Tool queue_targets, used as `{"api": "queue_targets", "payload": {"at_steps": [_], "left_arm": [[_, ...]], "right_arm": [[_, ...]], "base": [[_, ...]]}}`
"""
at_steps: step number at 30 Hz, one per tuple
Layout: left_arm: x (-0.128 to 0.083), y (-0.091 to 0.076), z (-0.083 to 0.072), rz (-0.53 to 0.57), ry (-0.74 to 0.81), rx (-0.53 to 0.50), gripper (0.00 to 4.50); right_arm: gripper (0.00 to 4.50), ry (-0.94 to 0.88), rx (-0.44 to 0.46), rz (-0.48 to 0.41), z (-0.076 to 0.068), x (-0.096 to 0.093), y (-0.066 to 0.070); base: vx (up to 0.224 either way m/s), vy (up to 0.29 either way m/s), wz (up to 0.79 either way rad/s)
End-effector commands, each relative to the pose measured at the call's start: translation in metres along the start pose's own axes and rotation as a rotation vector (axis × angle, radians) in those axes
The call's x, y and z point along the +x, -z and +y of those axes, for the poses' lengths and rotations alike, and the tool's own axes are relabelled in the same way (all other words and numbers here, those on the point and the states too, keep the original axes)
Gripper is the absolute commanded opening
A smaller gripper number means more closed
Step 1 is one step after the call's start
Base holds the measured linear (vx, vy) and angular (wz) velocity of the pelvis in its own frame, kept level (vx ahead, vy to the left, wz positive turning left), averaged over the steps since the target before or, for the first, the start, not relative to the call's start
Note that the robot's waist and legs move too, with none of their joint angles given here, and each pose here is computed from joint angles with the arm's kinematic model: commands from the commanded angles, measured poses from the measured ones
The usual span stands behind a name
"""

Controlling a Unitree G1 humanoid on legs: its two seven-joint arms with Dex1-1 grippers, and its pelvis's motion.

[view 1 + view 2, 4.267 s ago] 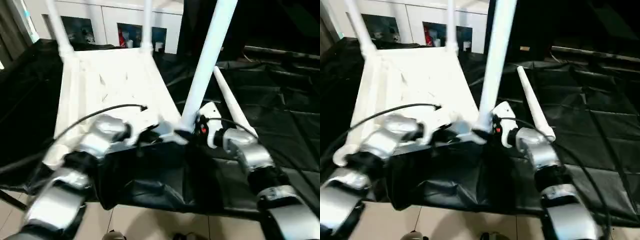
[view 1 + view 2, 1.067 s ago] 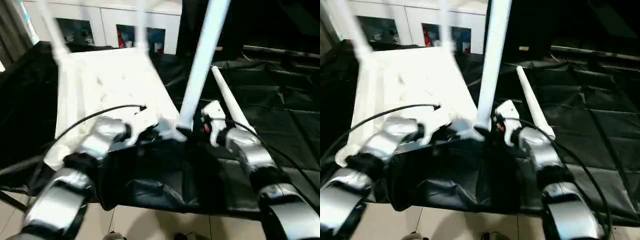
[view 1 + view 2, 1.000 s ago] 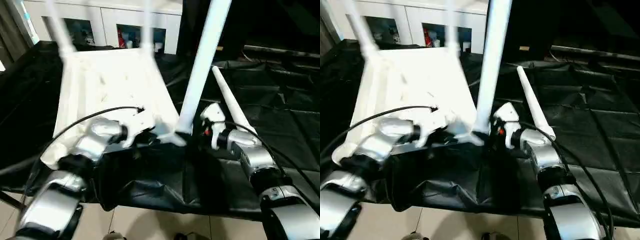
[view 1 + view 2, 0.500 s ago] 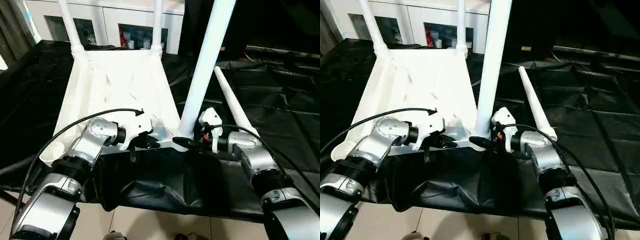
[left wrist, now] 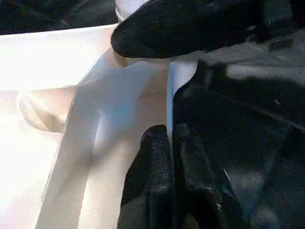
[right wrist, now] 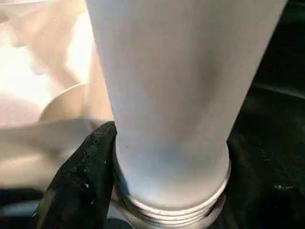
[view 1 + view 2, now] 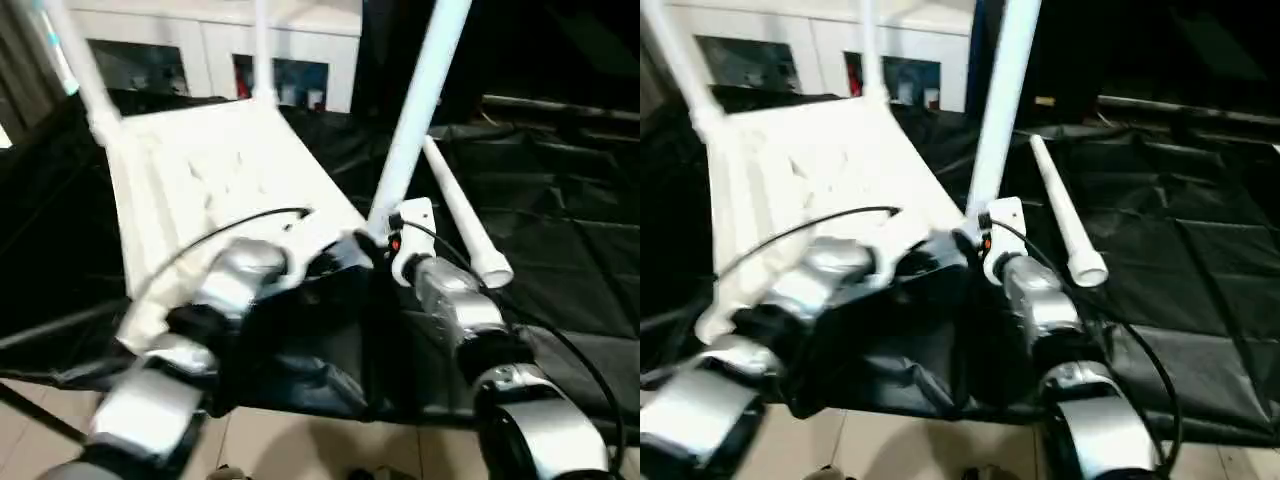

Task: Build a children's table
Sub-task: Rotate leg to tighten

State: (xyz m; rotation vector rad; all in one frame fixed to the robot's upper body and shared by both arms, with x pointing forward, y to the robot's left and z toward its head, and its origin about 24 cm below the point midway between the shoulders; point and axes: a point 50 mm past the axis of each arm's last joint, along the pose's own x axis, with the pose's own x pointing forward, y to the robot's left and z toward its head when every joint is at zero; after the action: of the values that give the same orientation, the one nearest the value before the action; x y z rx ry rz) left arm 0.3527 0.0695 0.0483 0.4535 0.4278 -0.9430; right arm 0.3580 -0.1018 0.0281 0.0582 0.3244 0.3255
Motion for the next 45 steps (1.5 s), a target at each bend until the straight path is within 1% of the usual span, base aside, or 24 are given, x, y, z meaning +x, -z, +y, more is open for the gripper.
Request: {"api": "queue_targets", "payload": {"at_steps": [1,2,3,4,5,6,9,11,12,14,17,18,22,27,28,30,33,34,35,38,39,40,43,45], "left_arm": [[0.009,-0.008,-0.008,-0.057,-0.031,-0.032,0.0],[0.009,-0.008,-0.008,-0.057,-0.031,-0.032,0.0],[0.009,-0.009,-0.009,-0.062,-0.024,-0.021,0.0],[0.009,-0.009,-0.009,-0.062,-0.02,-0.014,0.0],[0.006,-0.006,-0.007,-0.063,-0.003,0.0,0.0],[0.006,-0.006,-0.007,-0.063,-0.003,0.0,0.0],[-0.002,0.0,-0.003,-0.065,0.033,0.025,0.0],[-0.012,0.007,0.001,-0.061,0.079,0.058,0.0],[-0.012,0.007,0.001,-0.061,0.079,0.058,0.0],[-0.021,0.012,0.004,-0.061,0.135,0.081,0.0],[-0.031,0.017,0.006,-0.067,0.208,0.108,0.0],[-0.031,0.017,0.006,-0.067,0.208,0.108,0.0],[-0.044,0.025,0.005,-0.053,0.32,0.145,0.0],[-0.049,0.029,0.003,-0.053,0.374,0.155,0.0],[-0.05,0.029,0.004,-0.052,0.374,0.155,0.0],[-0.05,0.029,0.004,-0.051,0.37,0.154,0.0],[-0.05,0.029,0.005,-0.053,0.359,0.155,0.0],[-0.049,0.029,0.005,-0.052,0.345,0.151,0.0],[-0.047,0.028,0.008,-0.053,0.298,0.126,0.0],[-0.045,0.027,0.009,-0.052,0.264,0.107,0.0],[-0.042,0.025,0.011,-0.055,0.229,0.085,0.0],[-0.042,0.025,0.011,-0.055,0.229,0.085,0.0],[-0.025,0.016,0.016,-0.04,0.059,0.001,0.0],[-0.013,0.007,0.017,-0.038,-0.047,-0.067,0.0]], "right_arm": [[2.72,-0.047,0.014,0.094,0.02,0.001,0.025],[3.28,-0.047,0.014,0.094,0.02,0.001,0.025],[3.42,-0.056,0.018,0.075,0.022,0.002,0.022],[3.46,-0.064,0.013,0.05,0.022,0.002,0.017],[3.59,-0.088,-0.013,0.028,0.019,0.002,0.012],[3.75,-0.088,-0.013,0.028,0.019,0.002,0.012],[3.75,-0.163,-0.052,0.013,0.011,-0.001,0.006],[3.75,-0.254,-0.116,0.012,-0.001,-0.008,0.003],[3.75,-0.254,-0.116,0.012,-0.001,-0.008,0.003],[3.75,-0.348,-0.171,0.022,-0.011,-0.016,0.001],[3.75,-0.444,-0.209,0.037,-0.021,-0.025,-0.001],[3.75,-0.444,-0.209,0.037,-0.021,-0.025,-0.001],[3.75,-0.547,-0.25,0.065,-0.031,-0.035,-0.005],[3.75,-0.587,-0.253,0.069,-0.033,-0.037,-0.007],[3.75,-0.601,-0.249,0.073,-0.031,-0.037,-0.007],[3.5,-0.606,-0.247,0.076,-0.03,-0.037,-0.006],[3.38,-0.612,-0.243,0.082,-0.027,-0.036,-0.004],[3.19,-0.608,-0.242,0.084,-0.026,-0.036,-0.002],[3.1,-0.582,-0.228,0.079,-0.025,-0.034,-0.001],[2.93,-0.562,-0.218,0.074,-0.024,-0.033,0.0],[2.85,-0.502,-0.199,0.07,-0.024,-0.03,0.001],[2.81,-0.502,-0.199,0.07,-0.024,-0.03,0.001],[2.77,-0.247,-0.061,0.069,-0.023,-0.018,0.01],[2.77,-0.115,0.031,0.075,-0.015,-0.01,0.015]], "base": [[0.0,0.0,0.0],[0.0,0.0,0.0],[0.0,0.0,0.0],[0.0,0.0,0.0],[0.0,0.0,0.0],[0.0,0.0,0.0],[0.0,0.0,0.0],[0.0,0.0,0.0],[0.0,0.0,0.0],[0.0,0.0,0.0],[0.0,0.0,0.0],[0.0,0.0,0.0],[0.0,0.0,0.0],[0.0,0.0,0.0],[0.0,0.0,0.0],[0.0,0.0,0.0],[0.0,0.0,0.0],[0.0,0.0,0.0],[0.0,0.0,0.0],[0.0,0.0,0.0],[0.0,0.0,0.0],[0.0,0.0,0.0],[0.0,0.0,0.0],[0.0,0.0,0.0]]}}
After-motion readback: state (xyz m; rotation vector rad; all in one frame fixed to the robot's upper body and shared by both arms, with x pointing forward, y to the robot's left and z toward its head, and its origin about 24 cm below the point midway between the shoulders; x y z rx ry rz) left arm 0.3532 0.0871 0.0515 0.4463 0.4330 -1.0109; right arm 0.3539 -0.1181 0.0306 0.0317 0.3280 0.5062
